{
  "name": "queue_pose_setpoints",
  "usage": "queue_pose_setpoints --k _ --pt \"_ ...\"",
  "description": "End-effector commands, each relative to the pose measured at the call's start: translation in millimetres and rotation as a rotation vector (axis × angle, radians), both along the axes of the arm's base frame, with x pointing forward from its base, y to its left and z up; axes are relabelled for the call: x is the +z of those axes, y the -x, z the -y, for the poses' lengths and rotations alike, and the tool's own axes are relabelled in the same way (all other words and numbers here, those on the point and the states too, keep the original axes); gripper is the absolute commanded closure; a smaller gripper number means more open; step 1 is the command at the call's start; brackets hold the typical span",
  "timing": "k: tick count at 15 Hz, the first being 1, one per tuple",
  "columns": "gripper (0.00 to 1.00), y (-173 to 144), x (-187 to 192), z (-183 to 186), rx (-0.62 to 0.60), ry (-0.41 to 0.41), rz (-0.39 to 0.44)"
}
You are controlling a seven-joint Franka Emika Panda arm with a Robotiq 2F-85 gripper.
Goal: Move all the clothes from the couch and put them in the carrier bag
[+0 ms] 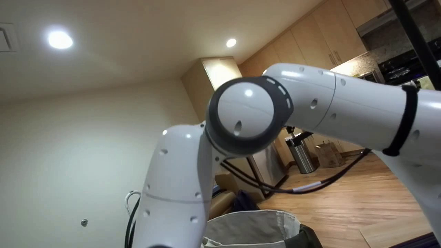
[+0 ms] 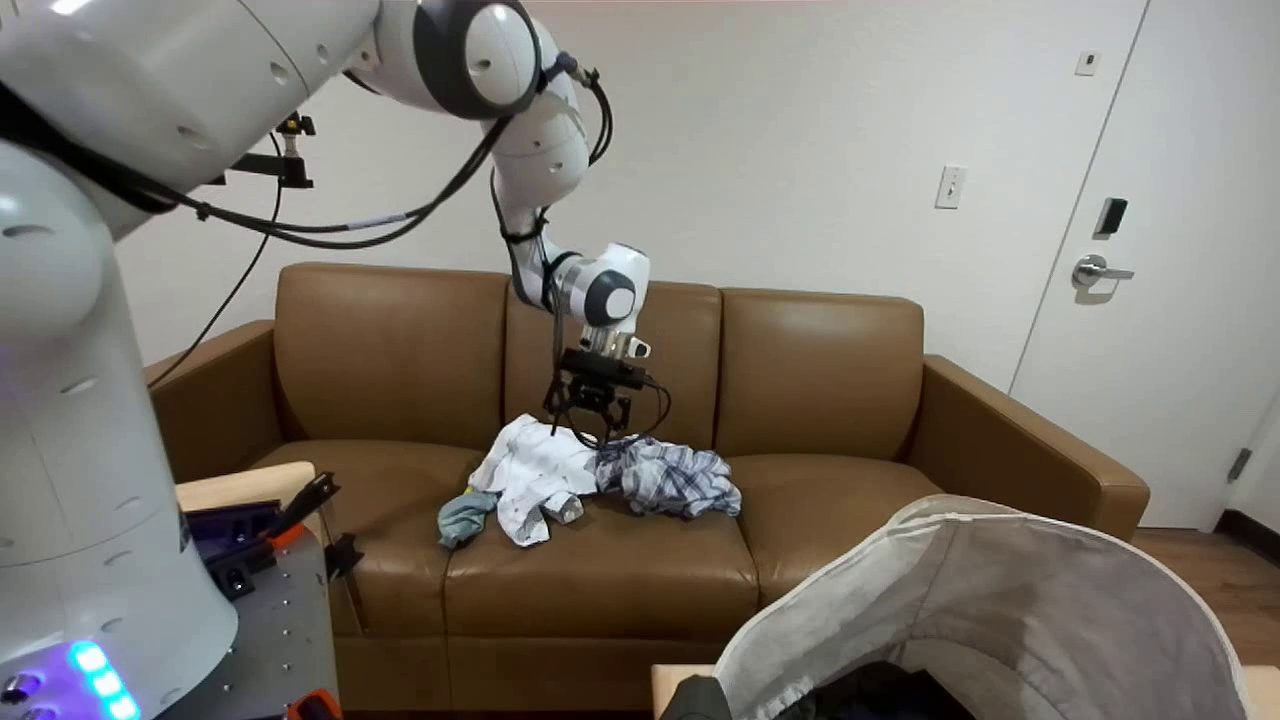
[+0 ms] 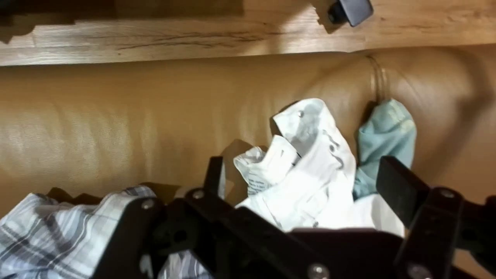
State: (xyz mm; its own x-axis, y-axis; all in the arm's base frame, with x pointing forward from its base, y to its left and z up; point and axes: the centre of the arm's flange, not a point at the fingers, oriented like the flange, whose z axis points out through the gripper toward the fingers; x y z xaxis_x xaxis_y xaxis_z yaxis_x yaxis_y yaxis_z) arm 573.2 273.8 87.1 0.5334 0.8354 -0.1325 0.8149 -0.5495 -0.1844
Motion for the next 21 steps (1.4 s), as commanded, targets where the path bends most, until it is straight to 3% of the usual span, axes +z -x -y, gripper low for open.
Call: queue_pose_setpoints --k 1,3,4,7,10,16,18,21 --pt "0.00 -25 -58 -38 0.120 0.128 0.110" --pt "0.00 -29 -73 -56 0.189 0.185 0.187" --pt "0.00 -6 -60 -34 0.159 0.144 0.111" --pt "0.00 -3 -69 -44 0.171 0.148 0.115" --pt "0.00 -13 -69 -37 0.255 0.128 0.313" --pt "0.00 -50 -82 -28 0.424 -0.073 0.561" --pt "0.00 -69 -100 -29 0.465 -0.159 0.592" --pt "0.00 -92 -133 -33 0.530 -0.271 0.547"
